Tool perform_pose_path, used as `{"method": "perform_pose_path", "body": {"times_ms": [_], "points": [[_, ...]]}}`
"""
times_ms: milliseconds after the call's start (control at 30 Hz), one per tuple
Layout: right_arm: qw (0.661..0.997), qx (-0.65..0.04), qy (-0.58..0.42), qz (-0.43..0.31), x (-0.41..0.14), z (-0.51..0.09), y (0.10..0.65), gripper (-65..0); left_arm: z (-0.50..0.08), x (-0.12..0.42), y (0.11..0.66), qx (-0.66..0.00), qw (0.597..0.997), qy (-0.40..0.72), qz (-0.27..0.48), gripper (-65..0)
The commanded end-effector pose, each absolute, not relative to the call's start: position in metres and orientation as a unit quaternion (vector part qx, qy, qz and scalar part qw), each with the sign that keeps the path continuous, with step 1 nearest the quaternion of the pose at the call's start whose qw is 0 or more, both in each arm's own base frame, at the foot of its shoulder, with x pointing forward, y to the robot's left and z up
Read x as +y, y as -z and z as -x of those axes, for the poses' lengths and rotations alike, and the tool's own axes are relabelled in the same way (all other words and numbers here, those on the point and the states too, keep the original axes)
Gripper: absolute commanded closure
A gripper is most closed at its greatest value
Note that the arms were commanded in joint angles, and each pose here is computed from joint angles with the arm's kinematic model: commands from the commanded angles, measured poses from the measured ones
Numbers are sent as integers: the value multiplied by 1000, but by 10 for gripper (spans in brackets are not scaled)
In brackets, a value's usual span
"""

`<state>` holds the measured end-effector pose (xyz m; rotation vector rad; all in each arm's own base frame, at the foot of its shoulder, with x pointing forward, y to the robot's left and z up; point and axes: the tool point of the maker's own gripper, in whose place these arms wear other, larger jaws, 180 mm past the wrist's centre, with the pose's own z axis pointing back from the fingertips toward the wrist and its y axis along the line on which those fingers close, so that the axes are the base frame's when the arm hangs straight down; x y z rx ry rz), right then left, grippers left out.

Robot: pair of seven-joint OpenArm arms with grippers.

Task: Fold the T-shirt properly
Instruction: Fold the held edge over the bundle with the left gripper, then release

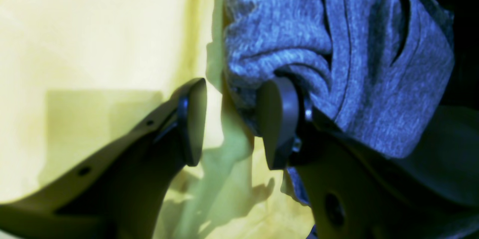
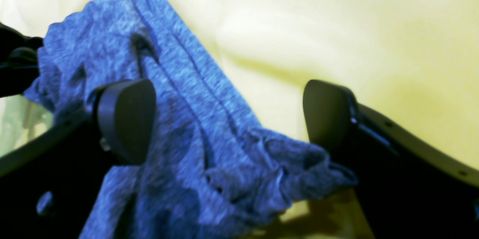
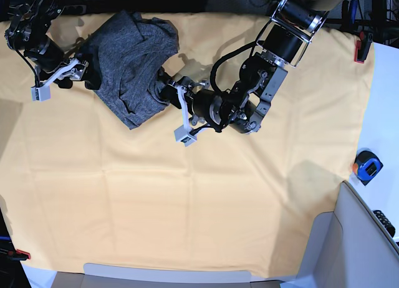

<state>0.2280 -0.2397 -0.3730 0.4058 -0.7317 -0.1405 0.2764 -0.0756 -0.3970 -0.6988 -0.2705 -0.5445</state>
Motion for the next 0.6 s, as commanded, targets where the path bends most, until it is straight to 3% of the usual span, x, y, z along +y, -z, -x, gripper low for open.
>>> {"method": "perform_pose_path", "body": {"times_ms": [0,333,567], "points": [[915,-358,73,-171,-254,-228,367,-621,-286,-65,395,-137,902,251,323,-260],[887,-440,38,-137,-259,-265,309,-621,-319,0,361,-227,906,148,325,-260],[874,-442,-127,-157,-194,-305,281,-621,-283,25,371,-231,911,97,328,-260]]}}
